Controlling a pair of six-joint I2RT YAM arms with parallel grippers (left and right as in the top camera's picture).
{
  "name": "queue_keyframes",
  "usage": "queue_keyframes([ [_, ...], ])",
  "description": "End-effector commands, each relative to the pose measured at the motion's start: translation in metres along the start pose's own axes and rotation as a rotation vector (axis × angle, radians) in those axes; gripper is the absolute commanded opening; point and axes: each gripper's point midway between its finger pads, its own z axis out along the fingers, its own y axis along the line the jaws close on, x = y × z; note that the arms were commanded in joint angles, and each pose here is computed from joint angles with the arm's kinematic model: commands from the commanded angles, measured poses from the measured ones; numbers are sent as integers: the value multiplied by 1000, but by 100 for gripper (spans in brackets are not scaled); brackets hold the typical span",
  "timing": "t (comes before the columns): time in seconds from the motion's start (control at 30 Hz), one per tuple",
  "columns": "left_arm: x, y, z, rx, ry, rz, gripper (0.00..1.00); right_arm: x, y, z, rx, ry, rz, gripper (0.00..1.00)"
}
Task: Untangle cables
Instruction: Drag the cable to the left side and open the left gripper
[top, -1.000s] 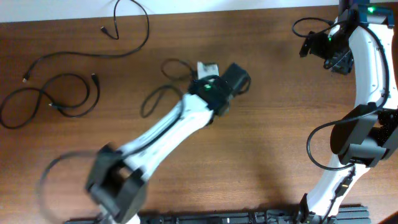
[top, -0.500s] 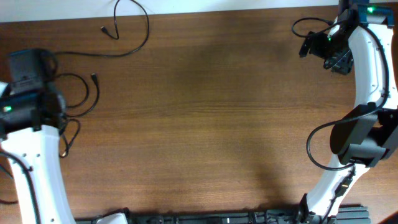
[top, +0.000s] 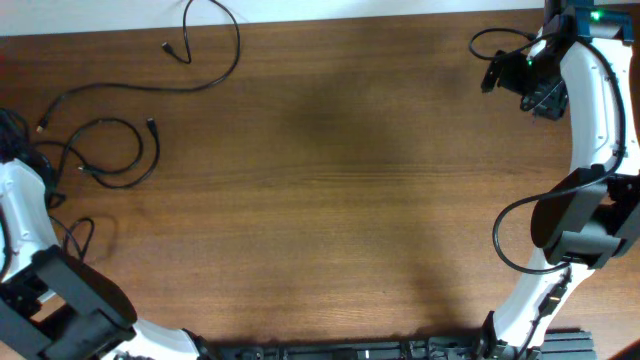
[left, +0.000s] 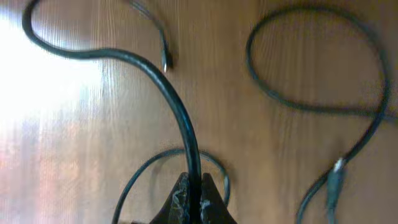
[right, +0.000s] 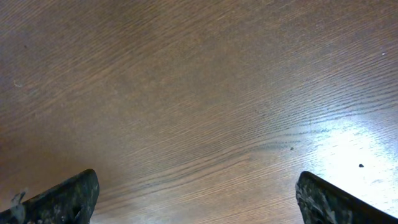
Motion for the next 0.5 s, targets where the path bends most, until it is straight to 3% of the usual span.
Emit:
queue_keyframes([
  [0.0, 18, 6, 4, -13, 84, 93, 3, -1, -3, -4, 7, -11, -3, 99],
  [0.03, 26, 9, 7, -33, 119, 106, 29, -1, -3, -4, 7, -11, -3, 99],
  [0.07, 33, 9, 11, -38, 149, 115, 28, -1, -3, -4, 8, -11, -3, 99],
  [0.1, 36, 9, 13, -41, 161, 120, 33, -1, -3, -4, 7, -11, -3, 99],
  [0.13, 38, 8, 14, -43, 170, 123, 69, -1, -3, -4, 8, -11, -3, 99],
  [0.3, 34, 4, 16, -30, 154, 110, 95, -1, -3, -4, 7, -11, -3, 99],
  [0.37, 50, -5, 18, 20, 233, 111, 92, -1, -3, -4, 8, -11, -3, 99],
  [0.4, 61, -6, 22, 24, 274, 119, 75, -1, -3, -4, 7, -11, -3, 99],
  [0.43, 69, -4, 31, 7, 292, 128, 44, -1, -3, -4, 7, -11, -3, 99],
  [0.47, 79, -4, 44, -11, 307, 138, 41, -1, -3, -4, 7, -11, -3, 99],
])
